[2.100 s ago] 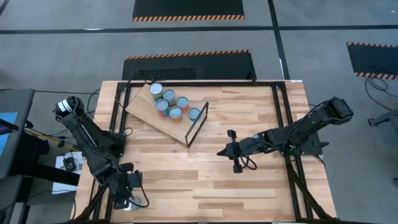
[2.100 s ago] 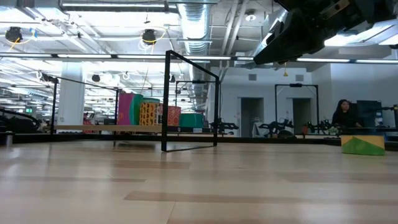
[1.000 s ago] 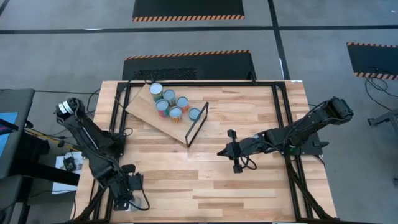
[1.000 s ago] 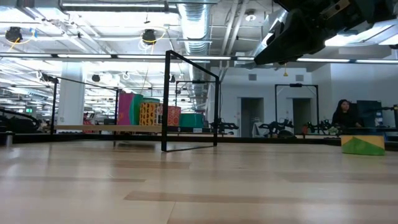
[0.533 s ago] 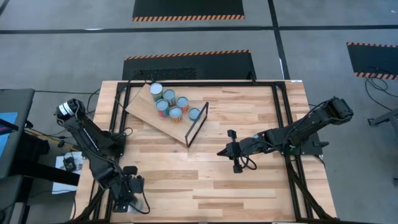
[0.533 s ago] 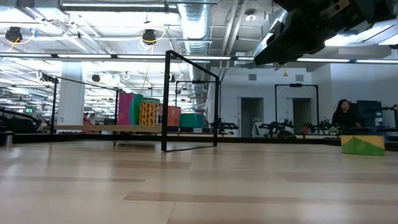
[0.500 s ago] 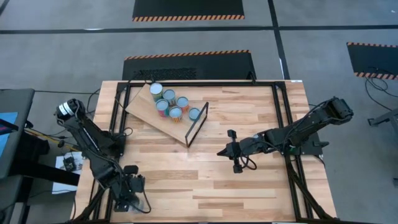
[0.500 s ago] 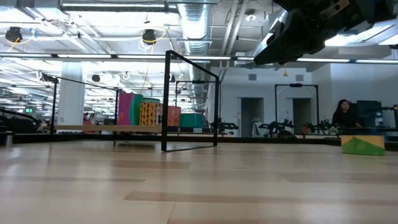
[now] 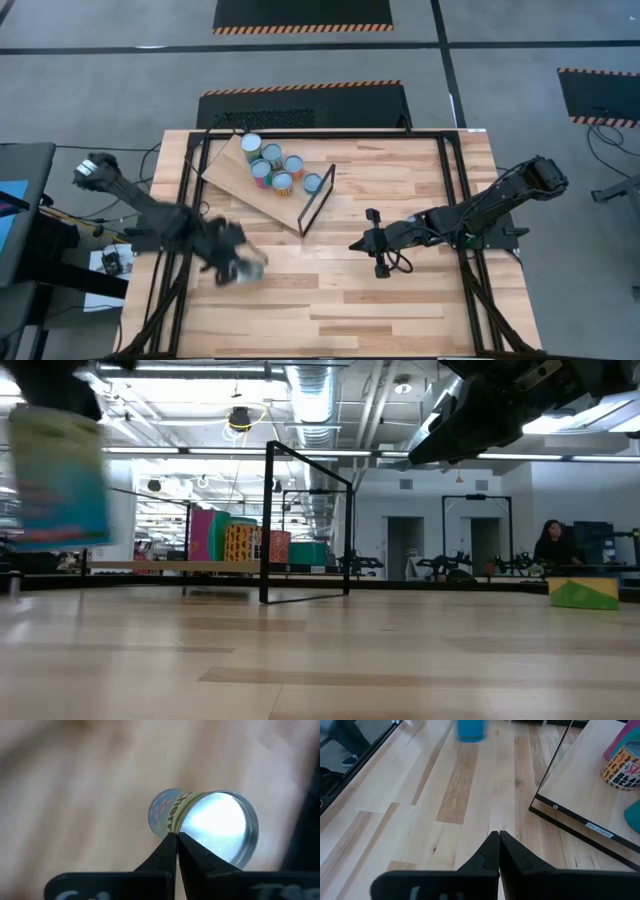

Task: Pick and place cans onto a shelf
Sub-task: Put the canned cherries on the shelf and align them with other canned cherries

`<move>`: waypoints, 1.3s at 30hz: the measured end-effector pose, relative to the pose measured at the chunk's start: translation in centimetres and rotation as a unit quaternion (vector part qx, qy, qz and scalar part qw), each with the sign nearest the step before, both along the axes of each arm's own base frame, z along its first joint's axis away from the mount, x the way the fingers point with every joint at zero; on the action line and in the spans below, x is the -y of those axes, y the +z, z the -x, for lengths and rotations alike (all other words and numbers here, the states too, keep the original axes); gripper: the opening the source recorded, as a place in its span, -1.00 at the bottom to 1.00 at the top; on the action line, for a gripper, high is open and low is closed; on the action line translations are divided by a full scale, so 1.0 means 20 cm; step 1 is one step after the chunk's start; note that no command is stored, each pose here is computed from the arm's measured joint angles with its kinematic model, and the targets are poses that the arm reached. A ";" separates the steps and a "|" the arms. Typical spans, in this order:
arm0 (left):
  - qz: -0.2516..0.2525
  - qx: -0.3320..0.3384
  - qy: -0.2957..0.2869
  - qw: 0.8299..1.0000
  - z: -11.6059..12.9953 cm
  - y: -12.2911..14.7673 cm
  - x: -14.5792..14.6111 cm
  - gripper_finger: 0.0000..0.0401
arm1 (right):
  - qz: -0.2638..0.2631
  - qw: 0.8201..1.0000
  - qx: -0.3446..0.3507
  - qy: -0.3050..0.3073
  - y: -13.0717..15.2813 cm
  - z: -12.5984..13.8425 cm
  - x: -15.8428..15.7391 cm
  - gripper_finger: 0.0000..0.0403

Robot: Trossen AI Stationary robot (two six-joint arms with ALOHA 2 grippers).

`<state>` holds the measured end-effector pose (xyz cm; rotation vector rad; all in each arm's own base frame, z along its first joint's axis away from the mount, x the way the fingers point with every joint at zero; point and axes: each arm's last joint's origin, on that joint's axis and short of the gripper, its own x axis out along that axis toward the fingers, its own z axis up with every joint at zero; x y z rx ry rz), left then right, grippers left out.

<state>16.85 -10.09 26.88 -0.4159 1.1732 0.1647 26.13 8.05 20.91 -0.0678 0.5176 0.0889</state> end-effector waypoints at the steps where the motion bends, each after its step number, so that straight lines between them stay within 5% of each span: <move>1: -0.012 0.001 0.034 0.999 0.01 0.02 -0.06 -1.00 | 0.000 1.000 0.000 0.000 0.00 0.00 0.00 -0.90; 6: -0.056 -0.003 0.182 0.982 0.11 0.09 -0.34 -1.00 | -0.001 1.000 -0.004 -0.001 0.00 0.00 0.00 -0.94; 10: -0.074 0.017 0.231 0.970 0.17 0.13 -0.50 -1.00 | -0.001 1.000 -0.004 -0.001 0.00 0.00 0.00 -0.92; 21: -0.128 -0.038 0.281 0.950 0.25 0.12 -0.89 -1.00 | -0.001 1.000 -0.004 -0.001 0.00 0.00 0.00 -0.94; 32: -0.073 -0.028 0.298 0.951 0.25 0.04 -1.18 -1.00 | -0.001 1.000 -0.004 -0.001 0.00 0.00 0.00 -0.92; 39: -0.086 -0.019 0.299 0.950 0.22 0.01 -1.27 -1.00 | -0.001 1.000 -0.005 -0.001 0.00 0.00 0.00 -0.93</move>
